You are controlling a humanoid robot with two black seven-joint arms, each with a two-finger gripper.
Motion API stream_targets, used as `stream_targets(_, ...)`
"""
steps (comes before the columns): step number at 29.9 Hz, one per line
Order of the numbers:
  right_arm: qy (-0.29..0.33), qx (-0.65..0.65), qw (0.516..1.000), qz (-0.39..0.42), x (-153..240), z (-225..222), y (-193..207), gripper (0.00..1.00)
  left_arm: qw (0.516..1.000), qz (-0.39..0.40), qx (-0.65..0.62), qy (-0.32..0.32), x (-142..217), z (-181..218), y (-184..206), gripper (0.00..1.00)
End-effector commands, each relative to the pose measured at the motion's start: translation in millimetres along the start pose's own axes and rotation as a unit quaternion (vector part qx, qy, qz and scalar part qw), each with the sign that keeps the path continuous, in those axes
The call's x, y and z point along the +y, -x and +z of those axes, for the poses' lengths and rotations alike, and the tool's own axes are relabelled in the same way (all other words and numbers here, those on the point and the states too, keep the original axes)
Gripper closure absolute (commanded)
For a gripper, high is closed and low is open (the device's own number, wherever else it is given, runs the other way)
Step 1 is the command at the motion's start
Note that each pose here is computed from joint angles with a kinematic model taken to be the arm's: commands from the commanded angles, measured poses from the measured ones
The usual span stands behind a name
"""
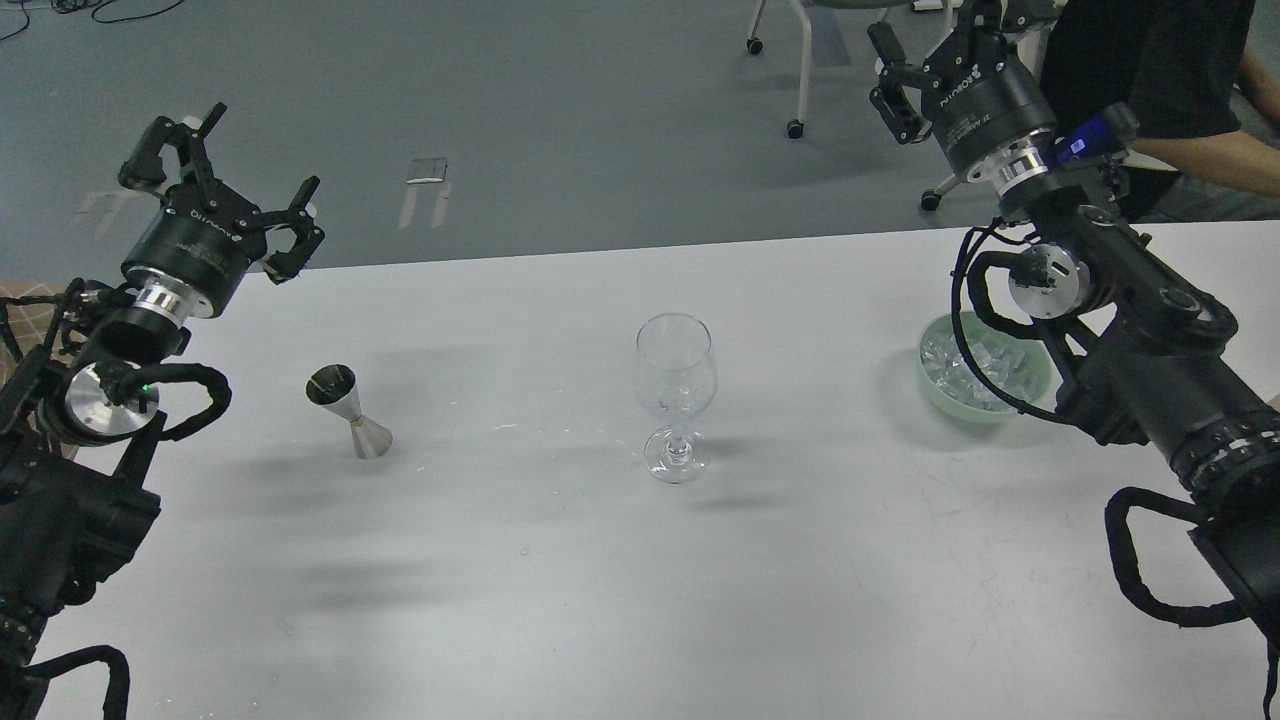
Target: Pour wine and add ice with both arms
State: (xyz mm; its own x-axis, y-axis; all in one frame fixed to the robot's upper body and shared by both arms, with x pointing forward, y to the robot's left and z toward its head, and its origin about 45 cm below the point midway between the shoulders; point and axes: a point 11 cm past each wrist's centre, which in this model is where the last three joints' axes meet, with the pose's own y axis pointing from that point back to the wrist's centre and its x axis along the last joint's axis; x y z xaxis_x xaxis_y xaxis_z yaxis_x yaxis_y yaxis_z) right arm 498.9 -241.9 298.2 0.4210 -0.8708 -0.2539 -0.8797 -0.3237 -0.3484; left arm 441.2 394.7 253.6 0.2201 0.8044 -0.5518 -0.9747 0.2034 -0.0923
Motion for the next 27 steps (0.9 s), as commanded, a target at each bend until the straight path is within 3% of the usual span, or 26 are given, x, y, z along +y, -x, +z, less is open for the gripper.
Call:
stream_targets(1,0.002,-0.002,1.000,-0.001,1,3,1,0.00,1.000,0.006,-0.002,0.004,0,1,-2,0.02)
stream_targets(27,0.008,0.004,1.000,0.004,5,4,-4,0.00,1.000,0.001,-0.014,-0.001,0,7,-5,0.02)
